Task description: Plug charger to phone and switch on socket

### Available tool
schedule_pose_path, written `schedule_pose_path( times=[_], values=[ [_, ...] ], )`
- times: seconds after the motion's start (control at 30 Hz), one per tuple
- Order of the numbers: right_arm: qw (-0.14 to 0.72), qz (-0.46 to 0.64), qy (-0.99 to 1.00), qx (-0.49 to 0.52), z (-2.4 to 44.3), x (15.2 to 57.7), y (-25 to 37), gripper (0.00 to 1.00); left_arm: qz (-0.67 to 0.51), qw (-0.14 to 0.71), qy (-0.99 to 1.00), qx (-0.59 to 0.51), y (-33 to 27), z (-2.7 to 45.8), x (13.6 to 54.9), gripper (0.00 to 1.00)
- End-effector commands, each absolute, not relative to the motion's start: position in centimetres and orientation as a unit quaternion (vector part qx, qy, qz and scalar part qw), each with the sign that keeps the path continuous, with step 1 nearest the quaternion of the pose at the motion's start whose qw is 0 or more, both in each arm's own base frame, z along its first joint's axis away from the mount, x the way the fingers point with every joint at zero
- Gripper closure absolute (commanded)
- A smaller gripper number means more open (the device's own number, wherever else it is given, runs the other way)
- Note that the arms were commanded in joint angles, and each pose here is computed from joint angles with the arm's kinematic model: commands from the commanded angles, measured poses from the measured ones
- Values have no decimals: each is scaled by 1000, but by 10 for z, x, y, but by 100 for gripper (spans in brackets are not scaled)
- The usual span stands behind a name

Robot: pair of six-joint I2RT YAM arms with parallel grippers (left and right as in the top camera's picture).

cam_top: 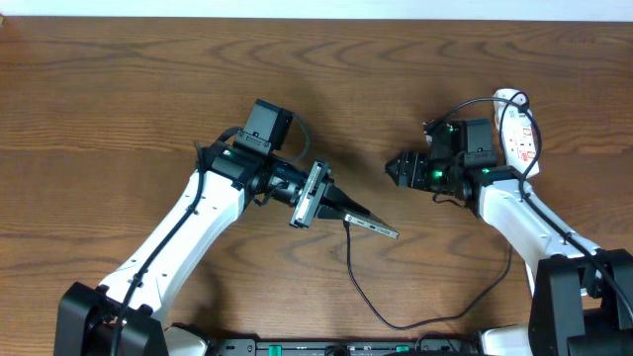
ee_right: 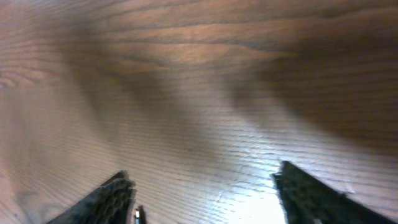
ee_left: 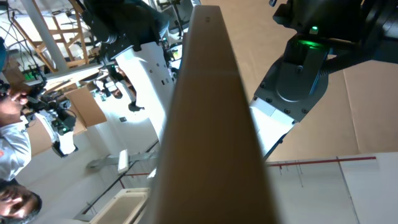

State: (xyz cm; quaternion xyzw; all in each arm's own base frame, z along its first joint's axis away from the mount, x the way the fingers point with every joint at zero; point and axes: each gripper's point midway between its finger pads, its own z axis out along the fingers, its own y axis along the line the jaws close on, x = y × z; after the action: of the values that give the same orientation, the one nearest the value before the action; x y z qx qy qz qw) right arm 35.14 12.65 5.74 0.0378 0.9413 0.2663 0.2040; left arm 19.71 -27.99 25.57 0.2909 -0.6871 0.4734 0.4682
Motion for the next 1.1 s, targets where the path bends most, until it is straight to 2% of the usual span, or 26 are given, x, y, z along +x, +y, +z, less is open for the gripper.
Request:
schedule_pose_path(
  times=[0.0,0.2,0.47,0.7,0.93,1.07],
  values=[
    [202,263,943,16,59,347,143,36,480,496,-669,276,-278,268,191,92],
    [199,231,952,-12,55,335,173,39,487,489,-665,285,-273,268,199,93],
    [138,219,966,-10,55,296,213,45,509,466,-658,302,-258,268,218,92],
    [104,118,987,-41,36,251,214,46,522,452,-655,308,-250,268,228,92],
    [60,76,994,-44,27,218,210,57,524,449,-656,306,-249,268,228,93],
    [45,61,996,-36,25,212,202,57,523,450,-656,306,-249,268,228,92]
  ],
)
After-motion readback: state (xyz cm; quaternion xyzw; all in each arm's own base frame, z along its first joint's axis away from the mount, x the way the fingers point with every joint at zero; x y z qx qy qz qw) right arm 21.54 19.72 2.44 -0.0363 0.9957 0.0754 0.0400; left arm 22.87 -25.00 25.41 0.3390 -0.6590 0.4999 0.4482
